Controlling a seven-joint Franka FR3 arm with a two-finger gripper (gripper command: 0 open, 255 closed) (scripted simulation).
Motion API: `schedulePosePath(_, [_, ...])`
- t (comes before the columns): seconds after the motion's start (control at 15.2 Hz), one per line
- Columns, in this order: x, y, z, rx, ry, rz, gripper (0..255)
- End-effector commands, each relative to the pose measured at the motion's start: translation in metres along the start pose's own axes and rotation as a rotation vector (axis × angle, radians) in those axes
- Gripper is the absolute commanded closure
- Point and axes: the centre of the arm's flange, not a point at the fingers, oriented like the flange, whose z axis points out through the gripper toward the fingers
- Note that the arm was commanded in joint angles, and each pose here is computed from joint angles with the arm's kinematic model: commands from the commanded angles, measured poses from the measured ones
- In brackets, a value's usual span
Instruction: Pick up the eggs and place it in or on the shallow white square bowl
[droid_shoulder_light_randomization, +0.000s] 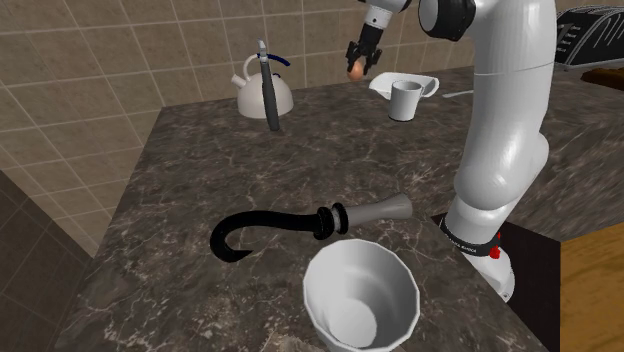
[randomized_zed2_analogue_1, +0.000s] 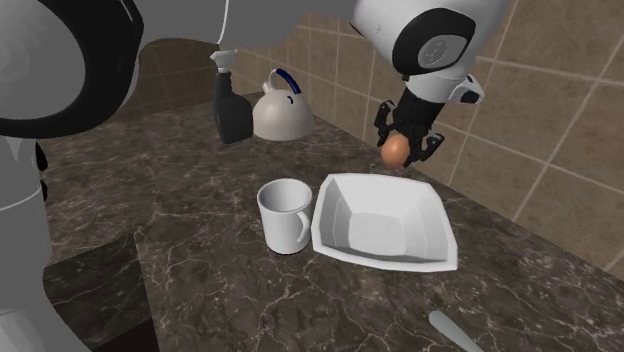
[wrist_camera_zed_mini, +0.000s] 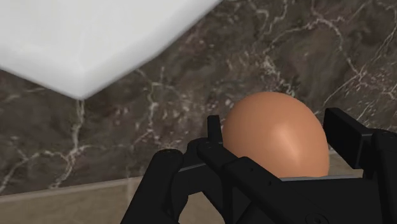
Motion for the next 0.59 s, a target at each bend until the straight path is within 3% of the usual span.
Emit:
schedulePosePath(0.0, [0.0, -0.005, -0.011, 0.0, 0.0, 0.0, 255])
schedulePosePath(0.53, [0.004, -0.017, -0.051, 0.0, 0.0, 0.0, 255])
